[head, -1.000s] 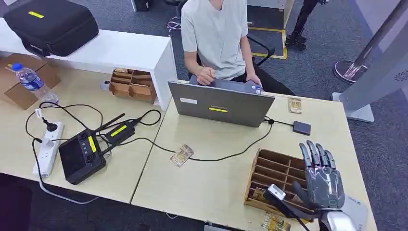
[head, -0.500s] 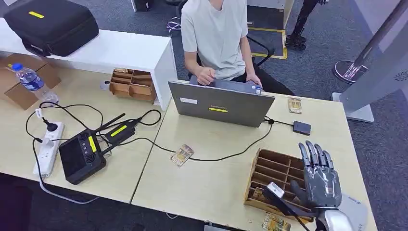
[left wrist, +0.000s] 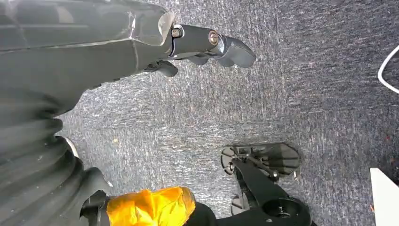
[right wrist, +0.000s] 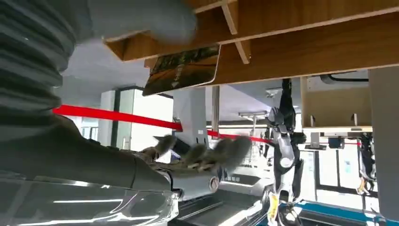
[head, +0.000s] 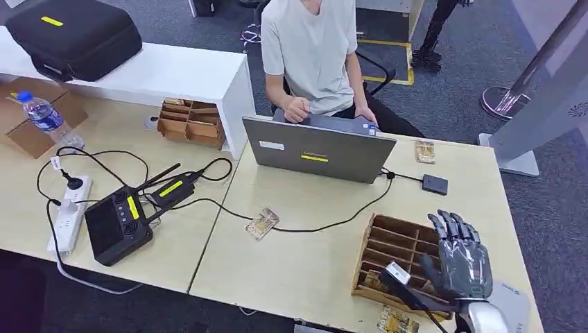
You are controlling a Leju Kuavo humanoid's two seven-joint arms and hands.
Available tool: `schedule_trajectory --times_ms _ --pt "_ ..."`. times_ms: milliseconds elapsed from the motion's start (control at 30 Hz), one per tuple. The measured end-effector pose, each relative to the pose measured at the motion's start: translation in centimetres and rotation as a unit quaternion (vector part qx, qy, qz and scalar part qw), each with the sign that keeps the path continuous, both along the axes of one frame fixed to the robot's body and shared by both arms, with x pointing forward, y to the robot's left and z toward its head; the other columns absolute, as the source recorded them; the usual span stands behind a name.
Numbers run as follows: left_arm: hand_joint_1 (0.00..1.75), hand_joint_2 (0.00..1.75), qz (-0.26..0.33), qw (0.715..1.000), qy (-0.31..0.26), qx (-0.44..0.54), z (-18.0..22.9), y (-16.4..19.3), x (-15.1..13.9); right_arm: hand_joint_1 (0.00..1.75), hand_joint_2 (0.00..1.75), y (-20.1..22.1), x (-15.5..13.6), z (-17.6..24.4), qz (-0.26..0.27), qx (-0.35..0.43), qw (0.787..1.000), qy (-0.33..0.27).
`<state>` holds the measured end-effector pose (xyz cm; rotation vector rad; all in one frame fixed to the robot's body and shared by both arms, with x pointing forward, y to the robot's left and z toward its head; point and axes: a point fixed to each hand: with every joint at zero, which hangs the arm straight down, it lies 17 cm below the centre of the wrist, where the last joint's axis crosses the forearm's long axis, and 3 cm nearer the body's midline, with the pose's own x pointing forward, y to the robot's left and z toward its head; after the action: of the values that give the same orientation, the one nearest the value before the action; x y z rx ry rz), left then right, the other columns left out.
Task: Pass the card to the sensor for recognition and then transmit it.
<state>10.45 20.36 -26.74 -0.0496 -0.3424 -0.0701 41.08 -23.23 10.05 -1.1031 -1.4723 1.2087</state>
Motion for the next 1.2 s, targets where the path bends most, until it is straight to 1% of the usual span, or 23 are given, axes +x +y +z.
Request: schedule_trajectory --times_ms 1067,1200 --pt "0.00 1.75 0.006 1.000 0.001 0.000 0.0 0.1 0.0 1.75 1.75 1.0 -0.2 0.6 0.015 0.010 1.000 -0.002" --pt "0.00 1.75 0.004 1.000 -0.010 0.006 0.0 0.4 0.3 1.75 1.75 1.0 -0.2 0.6 0.016 0.010 1.000 -0.001"
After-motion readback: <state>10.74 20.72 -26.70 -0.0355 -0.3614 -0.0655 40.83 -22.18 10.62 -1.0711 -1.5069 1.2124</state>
